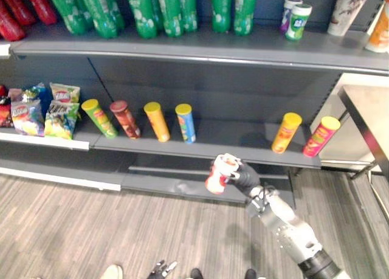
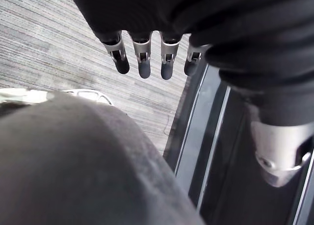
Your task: Put the gum and the chips on the shelf.
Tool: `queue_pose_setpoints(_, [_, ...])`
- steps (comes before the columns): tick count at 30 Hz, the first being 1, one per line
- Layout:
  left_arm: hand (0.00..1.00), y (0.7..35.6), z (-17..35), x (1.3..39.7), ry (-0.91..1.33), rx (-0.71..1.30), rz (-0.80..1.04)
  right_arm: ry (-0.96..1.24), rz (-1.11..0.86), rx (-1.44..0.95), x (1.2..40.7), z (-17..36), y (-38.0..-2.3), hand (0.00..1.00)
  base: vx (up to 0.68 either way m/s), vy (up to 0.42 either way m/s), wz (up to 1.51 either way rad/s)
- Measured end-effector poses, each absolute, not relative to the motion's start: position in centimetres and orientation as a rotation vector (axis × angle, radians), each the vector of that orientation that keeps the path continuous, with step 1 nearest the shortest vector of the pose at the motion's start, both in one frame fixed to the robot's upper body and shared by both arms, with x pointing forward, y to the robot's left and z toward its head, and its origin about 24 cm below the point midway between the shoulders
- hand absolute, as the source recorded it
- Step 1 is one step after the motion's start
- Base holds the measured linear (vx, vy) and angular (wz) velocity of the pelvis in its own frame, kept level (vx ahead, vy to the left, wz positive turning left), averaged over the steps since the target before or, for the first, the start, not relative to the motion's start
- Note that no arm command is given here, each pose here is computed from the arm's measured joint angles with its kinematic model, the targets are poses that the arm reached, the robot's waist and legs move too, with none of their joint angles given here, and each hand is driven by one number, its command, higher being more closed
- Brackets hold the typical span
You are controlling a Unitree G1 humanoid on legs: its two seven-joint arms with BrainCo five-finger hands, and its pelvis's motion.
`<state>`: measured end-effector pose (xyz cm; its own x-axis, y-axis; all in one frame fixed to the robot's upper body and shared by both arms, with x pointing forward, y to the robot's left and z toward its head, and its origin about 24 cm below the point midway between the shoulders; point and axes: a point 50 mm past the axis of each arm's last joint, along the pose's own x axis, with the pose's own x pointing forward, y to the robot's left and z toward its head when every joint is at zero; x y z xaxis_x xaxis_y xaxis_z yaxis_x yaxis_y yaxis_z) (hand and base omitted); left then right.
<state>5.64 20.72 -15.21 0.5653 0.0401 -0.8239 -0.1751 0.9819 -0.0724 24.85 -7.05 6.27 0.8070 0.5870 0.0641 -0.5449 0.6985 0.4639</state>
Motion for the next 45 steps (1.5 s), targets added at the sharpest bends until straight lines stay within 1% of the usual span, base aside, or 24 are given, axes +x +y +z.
queue_pose_setpoints(6, [0.00, 20.6, -15.3, 5.6, 0.978, -0.162, 0.115, 0.081, 0.596, 0.507, 24.5, 5.9, -7.5, 1.00, 0.00, 0.000, 0.00])
queue_pose_setpoints(13, [0.00, 20.4, -15.6, 5.2, 1.026, -0.181, 0.078, 0.028, 0.426, 0.499, 24.2, 5.2, -10.5, 1.00, 0.01, -0.002, -0.01])
queue_pose_setpoints(18, [0.00, 20.6, -15.6, 5.2, 1.050, -0.157, 0.049, -0.014, 0.330, 0.500, 24.4, 5.4, -12.2, 1.00, 0.06, -0.062, 0.02])
queue_pose_setpoints(20, [0.00, 20.6, -15.6, 5.3, 1.052, -0.157, 0.047, -0.021, 0.323, 0.500, 24.4, 5.5, -12.3, 1.00, 0.08, -0.154, -0.09])
queue_pose_setpoints(23, [0.00, 20.9, -15.5, 5.4, 1.033, -0.202, 0.093, -0.007, 0.329, 0.495, 24.1, 5.1, -12.1, 1.00, 0.08, -0.193, -0.27])
queue_pose_setpoints(25, [0.00, 20.8, -15.5, 5.7, 1.001, -0.301, 0.168, 0.001, 0.344, 0.488, 23.8, 4.8, -12.2, 1.00, 0.12, -0.170, -0.54])
queue_pose_setpoints(28, [0.00, 20.6, -15.4, 6.0, 0.972, -0.332, 0.195, -0.002, 0.359, 0.471, 23.6, 4.7, -12.2, 1.00, 0.15, -0.057, -0.70])
queue_pose_setpoints(33, [0.00, 20.6, -15.4, 6.0, 0.973, -0.331, 0.179, -0.039, 0.349, 0.472, 23.7, 5.0, -12.2, 1.00, 0.21, 0.029, -0.60])
queue_pose_setpoints(38, [0.00, 20.4, -15.6, 5.6, 0.999, -0.332, 0.181, -0.063, 0.372, 0.470, 23.9, 5.4, -12.0, 1.00, 0.30, 0.201, -0.70])
queue_pose_setpoints(41, [0.00, 21.5, -15.6, 6.2, 1.006, -0.276, 0.172, -0.044, 0.375, 0.483, 23.5, 4.9, -11.9, 1.00, 0.19, 0.250, -0.22])
queue_pose_setpoints(45, [0.00, 21.6, -15.7, 6.3, 1.027, -0.237, 0.140, -0.032, 0.390, 0.514, 23.1, 4.6, -11.1, 1.00, 0.09, 0.192, -0.05])
